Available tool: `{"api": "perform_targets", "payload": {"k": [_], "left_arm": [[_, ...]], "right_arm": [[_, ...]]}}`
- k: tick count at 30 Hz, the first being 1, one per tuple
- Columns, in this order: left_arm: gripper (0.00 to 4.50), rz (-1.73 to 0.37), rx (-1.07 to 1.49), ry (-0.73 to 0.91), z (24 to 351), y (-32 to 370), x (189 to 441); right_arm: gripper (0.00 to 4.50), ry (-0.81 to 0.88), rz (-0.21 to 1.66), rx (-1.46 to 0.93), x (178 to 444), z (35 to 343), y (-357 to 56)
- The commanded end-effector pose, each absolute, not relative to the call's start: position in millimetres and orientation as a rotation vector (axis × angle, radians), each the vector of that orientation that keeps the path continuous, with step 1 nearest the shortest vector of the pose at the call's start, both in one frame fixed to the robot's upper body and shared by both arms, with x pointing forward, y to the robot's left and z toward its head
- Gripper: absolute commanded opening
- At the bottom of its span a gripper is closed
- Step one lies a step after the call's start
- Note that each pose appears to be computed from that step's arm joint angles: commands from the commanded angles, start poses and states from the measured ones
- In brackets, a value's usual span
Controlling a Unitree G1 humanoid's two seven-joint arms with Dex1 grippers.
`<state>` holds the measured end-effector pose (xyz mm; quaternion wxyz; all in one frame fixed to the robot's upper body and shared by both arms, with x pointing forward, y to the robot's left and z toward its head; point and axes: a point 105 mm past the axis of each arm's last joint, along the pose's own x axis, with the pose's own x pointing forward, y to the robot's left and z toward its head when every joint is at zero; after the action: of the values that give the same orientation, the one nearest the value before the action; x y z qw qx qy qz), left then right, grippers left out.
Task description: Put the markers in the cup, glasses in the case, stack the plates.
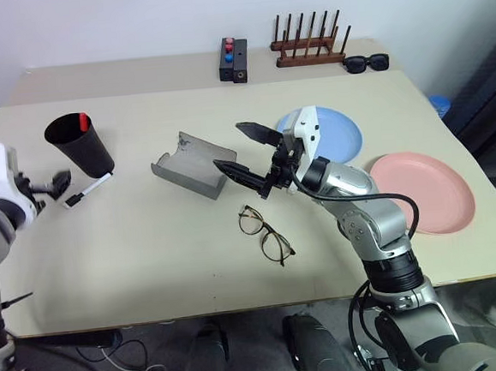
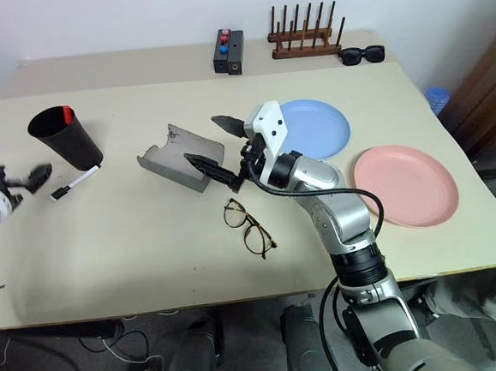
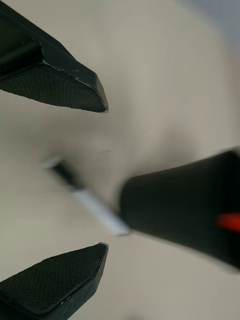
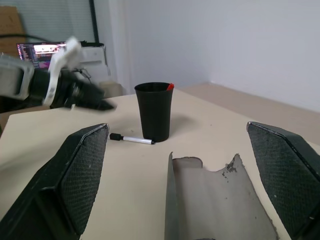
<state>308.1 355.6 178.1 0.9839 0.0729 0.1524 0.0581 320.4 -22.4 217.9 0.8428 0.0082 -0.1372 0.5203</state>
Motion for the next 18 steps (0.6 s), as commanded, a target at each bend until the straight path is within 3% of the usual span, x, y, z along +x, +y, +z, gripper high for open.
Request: {"api": "perform_targets", "payload": {"k": [1, 9, 18], "left_arm": [[4.29, 0.075, 0.136, 0.341, 179, 353, 312], [4.29, 0.032, 0.108, 0.511, 149, 360, 337], [4.29, -0.015, 0.115, 0.531, 148, 358, 366]], "right_arm": [[4.5, -0.326, 1.125, 0.018, 316, 225, -22], [4.5, -0.32, 1.123, 0.013, 315, 222, -22], [4.5, -0.224, 1.157, -0.077, 303, 201, -46]]}}
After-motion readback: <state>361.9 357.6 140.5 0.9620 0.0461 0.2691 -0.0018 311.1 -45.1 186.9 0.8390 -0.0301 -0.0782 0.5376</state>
